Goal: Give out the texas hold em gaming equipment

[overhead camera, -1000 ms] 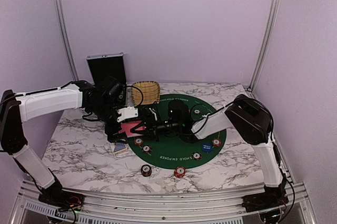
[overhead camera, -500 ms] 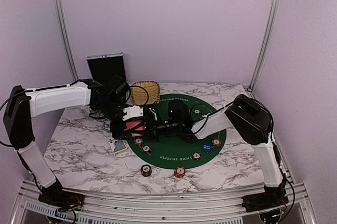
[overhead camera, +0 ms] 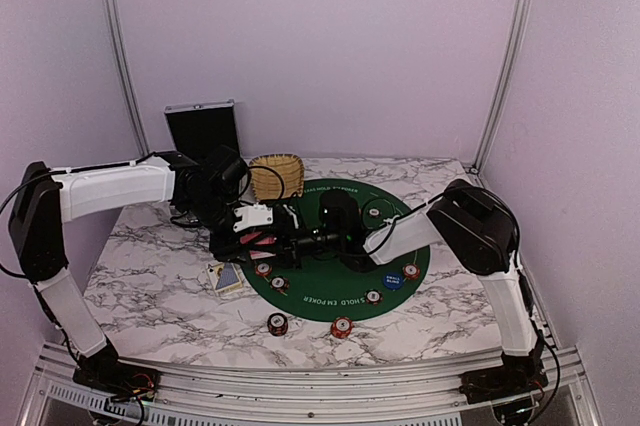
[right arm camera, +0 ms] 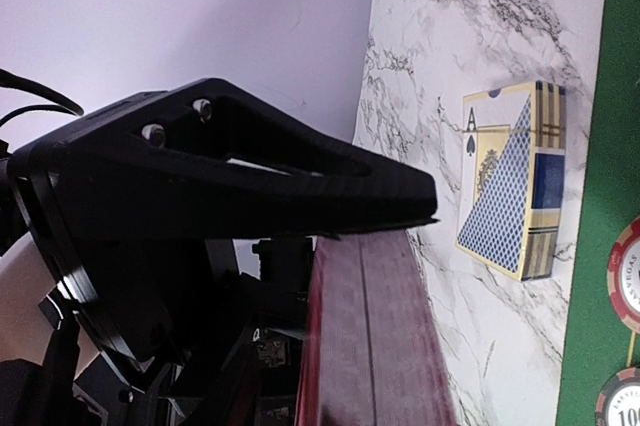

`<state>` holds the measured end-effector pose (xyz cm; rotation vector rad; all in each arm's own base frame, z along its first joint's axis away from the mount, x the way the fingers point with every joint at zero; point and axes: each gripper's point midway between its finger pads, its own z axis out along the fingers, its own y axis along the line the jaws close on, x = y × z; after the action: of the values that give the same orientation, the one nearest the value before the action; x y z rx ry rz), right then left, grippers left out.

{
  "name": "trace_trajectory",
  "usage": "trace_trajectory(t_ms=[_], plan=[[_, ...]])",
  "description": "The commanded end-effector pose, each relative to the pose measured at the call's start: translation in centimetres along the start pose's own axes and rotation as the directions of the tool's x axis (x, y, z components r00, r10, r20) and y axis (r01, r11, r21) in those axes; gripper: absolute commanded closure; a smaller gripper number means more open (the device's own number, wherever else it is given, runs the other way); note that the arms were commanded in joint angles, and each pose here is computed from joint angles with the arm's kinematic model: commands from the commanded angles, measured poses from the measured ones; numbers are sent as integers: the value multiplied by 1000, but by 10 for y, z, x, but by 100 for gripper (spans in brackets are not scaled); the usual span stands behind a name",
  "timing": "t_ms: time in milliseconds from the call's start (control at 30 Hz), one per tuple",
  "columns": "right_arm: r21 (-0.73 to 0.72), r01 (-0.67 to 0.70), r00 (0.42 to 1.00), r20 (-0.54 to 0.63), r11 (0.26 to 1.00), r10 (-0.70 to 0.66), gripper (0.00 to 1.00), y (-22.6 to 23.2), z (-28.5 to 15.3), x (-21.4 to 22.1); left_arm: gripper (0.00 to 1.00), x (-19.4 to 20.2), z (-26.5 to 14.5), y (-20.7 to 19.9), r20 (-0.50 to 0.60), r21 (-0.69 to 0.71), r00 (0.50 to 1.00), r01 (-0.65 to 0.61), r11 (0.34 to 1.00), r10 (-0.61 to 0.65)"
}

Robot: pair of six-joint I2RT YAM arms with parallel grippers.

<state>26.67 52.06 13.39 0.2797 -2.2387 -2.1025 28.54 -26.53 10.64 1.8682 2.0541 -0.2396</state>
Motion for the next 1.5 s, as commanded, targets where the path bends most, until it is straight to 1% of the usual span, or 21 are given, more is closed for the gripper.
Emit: trace_trajectory(t_ms=[0, 133, 167, 267, 333, 433, 500, 533, 633, 667, 700, 833, 1067, 1200, 1367, 1467], plan=[[-47, 57, 998, 12, 997, -56, 63, 25, 2, -5, 49, -3, -3, -2, -6, -3, 1000, -24, 1000, 24], [-46, 50, 999, 21, 998, -50, 63, 24, 0, -8, 61, -2, -2, -4, -20, -12, 999, -44, 999, 44], [-46, 50, 998, 24, 998, -49, 63, 25, 0, -9, 63, -2, -2, -4, -23, -14, 999, -49, 999, 48], [-45, 43, 999, 29, 998, -42, 65, 23, -1, -11, 63, -2, -2, -5, -34, -23, 998, -62, 998, 61], [-46, 36, 999, 33, 998, -34, 67, 22, -3, -11, 64, -2, -2, -6, -39, -26, 997, -67, 997, 66], [-37, 27, 999, 45, 999, -26, 76, 19, -6, -13, 63, -2, -3, -6, -41, -32, 997, -72, 997, 71], [-30, 30, 998, 48, 999, -29, 83, 19, -7, -14, 61, -3, -4, -6, -43, -39, 996, -74, 996, 72], [-28, 34, 998, 47, 999, -33, 86, 19, -6, -13, 53, -3, -5, -5, -43, -43, 997, -73, 996, 71], [-28, 46, 998, 44, 999, -44, 93, 22, -7, -13, 18, -6, -8, -5, -26, -46, 998, -61, 997, 59], [-33, 50, 998, 40, 998, -49, 94, 23, -7, -12, 5, -8, -10, -6, -13, -44, 998, -56, 997, 55], [-40, 55, 998, 35, 998, -54, 94, 25, -7, -11, 2, -10, -12, -7, 0, -43, 999, -51, 998, 51], [-63, 74, 997, 18, 995, -73, 96, 31, -7, -6, 1, -17, -16, -10, 41, -27, 998, -38, 999, 39], [-107, 93, 996, 4, 990, -94, 97, 41, -10, 0, 1, -19, -16, -21, 83, 25, 996, -41, 999, 39], [-122, 99, 995, 0, 988, -100, 97, 44, -11, 2, 1, -20, -17, -19, 103, 35, 994, -22, 999, 19], [-124, 104, 994, -3, 987, -105, 97, 45, -11, 2, 5, -17, -14, -13, 110, 27, 994, 4, 1000, -7], [-118, 100, 995, -2, 988, -101, 97, 43, -11, 3, 10, -19, -15, -10, 125, 28, 992, 20, 999, -23]])
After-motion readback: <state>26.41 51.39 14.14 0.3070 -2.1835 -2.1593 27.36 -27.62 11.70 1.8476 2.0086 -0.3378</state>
